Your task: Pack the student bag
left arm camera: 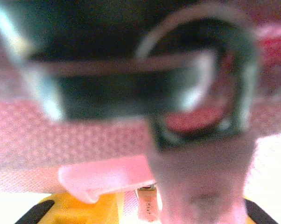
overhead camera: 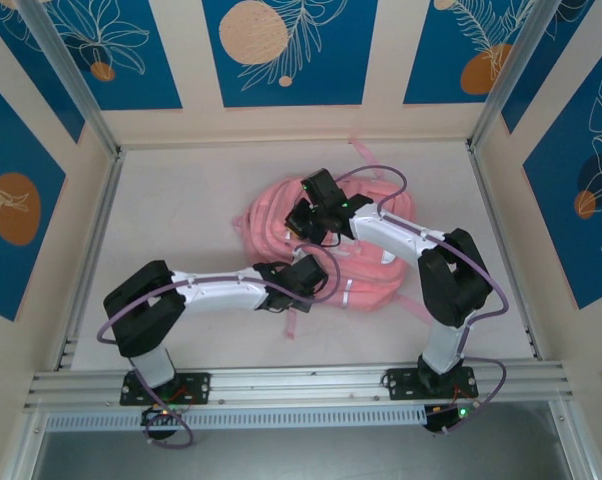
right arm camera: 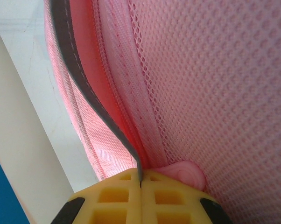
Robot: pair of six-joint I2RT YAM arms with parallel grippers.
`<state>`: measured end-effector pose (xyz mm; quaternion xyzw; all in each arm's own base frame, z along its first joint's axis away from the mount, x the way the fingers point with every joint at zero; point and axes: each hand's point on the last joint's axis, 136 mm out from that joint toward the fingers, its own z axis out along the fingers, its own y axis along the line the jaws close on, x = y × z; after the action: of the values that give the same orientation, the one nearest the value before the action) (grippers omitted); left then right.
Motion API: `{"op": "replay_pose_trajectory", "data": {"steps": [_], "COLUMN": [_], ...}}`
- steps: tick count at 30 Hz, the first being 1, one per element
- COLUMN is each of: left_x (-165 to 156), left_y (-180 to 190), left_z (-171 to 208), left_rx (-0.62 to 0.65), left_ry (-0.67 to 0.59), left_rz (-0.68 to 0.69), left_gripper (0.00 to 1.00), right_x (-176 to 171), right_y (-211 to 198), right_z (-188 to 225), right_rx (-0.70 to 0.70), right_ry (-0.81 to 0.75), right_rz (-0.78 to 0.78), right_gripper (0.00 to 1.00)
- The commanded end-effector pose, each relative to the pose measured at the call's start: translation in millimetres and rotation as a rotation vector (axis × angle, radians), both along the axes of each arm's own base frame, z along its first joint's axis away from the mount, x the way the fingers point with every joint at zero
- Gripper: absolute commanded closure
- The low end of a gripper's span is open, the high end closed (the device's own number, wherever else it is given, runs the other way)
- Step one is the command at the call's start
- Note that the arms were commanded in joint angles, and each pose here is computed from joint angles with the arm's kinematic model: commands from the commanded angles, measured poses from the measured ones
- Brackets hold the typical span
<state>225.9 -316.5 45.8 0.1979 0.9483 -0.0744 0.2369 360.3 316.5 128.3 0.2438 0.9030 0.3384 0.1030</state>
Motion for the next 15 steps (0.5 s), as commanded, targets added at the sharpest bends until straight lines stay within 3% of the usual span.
{"op": "replay_pose_trajectory", "data": {"steps": [1, 6, 15], "left_x": [0, -6, -12], "left_y": [10, 17, 35], "left_z": [-4, -9, -10], "left_rx": [0.037, 0.051, 0.063], "left_ry": [-0.003, 0.016, 0.012], "left_rz": [0.013, 0.014, 0.031], "left_gripper": [0.76, 0.81, 0.78], "right_x": [-1, -2, -3], "right_y": [-32, -34, -32], "right_z": [-41, -43, -44], "right_rx": [-0.094, -0.086, -0.059], "right_ry": [0.086, 0.089, 0.084], "right_rz": [-0.063, -0.055, -0.037], "right_gripper": [1.00, 1.00, 1.00]}}
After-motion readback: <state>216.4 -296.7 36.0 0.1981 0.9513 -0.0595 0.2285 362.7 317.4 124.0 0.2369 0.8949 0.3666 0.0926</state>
